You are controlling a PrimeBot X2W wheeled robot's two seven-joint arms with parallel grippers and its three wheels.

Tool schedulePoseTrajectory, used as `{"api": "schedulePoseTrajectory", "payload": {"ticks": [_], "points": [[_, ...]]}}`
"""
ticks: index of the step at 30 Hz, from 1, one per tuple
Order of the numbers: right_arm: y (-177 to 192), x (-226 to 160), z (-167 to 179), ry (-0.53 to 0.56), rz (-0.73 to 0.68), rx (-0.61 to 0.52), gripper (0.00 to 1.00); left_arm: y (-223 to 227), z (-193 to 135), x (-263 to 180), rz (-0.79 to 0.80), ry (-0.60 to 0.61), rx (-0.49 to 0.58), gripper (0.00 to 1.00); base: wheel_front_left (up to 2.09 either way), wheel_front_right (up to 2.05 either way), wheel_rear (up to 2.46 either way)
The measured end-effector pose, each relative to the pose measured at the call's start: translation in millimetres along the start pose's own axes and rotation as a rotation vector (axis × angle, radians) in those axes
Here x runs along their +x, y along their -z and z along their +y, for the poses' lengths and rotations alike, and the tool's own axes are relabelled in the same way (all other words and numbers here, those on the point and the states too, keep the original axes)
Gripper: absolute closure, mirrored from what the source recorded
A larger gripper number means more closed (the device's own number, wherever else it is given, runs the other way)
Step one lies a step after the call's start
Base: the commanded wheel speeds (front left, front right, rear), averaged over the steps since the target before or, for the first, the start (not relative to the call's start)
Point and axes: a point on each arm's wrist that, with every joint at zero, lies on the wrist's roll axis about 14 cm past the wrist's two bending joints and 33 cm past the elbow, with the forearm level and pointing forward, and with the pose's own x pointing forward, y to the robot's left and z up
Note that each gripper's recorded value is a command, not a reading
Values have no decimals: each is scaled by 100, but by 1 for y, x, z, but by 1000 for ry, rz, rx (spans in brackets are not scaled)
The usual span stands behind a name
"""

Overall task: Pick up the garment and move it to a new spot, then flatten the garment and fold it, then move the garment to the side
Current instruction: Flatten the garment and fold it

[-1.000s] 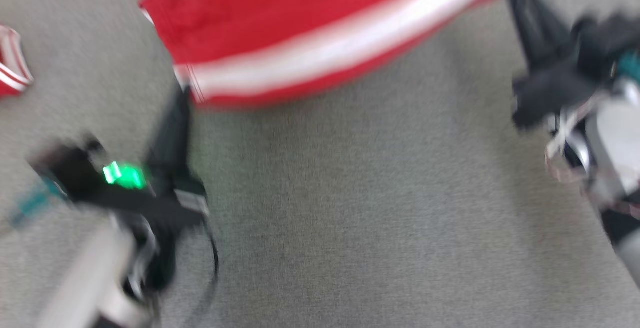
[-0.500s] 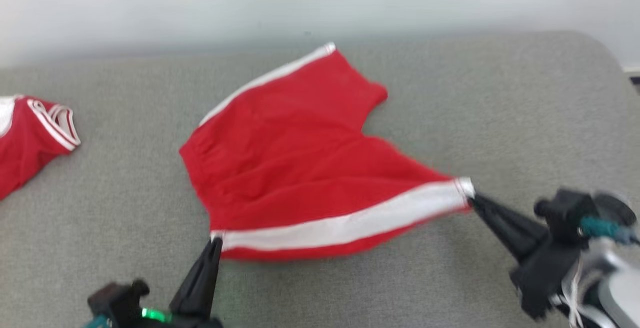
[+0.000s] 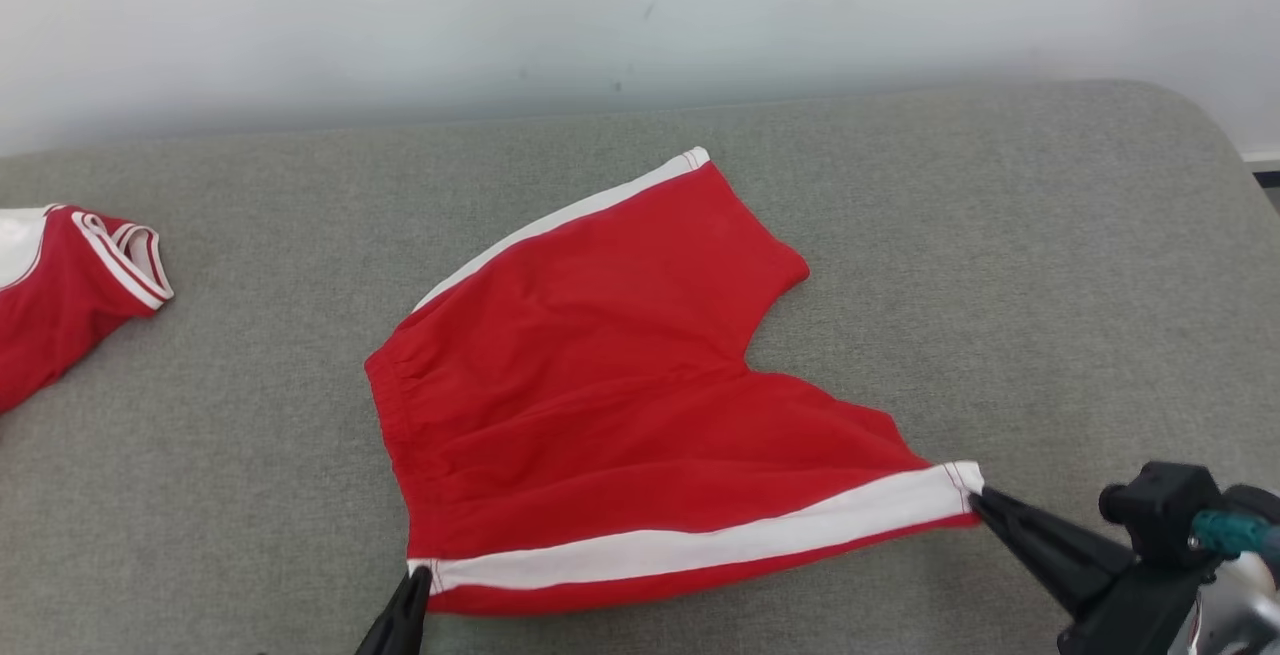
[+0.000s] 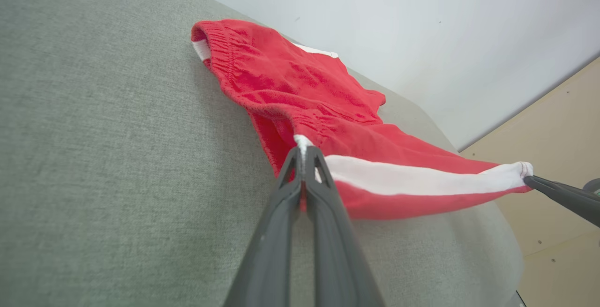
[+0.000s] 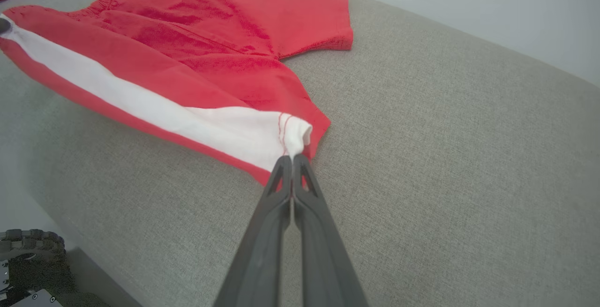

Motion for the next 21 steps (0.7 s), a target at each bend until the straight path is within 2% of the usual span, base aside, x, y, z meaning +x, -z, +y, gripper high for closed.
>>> {"api": "schedulePoseTrajectory", "payload": {"ticks": [6,12,21], "points": [[-48,30,-18,-2,-91,-108,100,-24,-12,25,-80,43,-28,100,0,0,0],[-92,77,-43,-3,-143,-169,100,-52,-18,59,-152,63,-57,100,0,0,0],[-132,155,-74,7,-126,-209,100,-74,15,102,-200,-89,-77,100,0,0,0]]}}
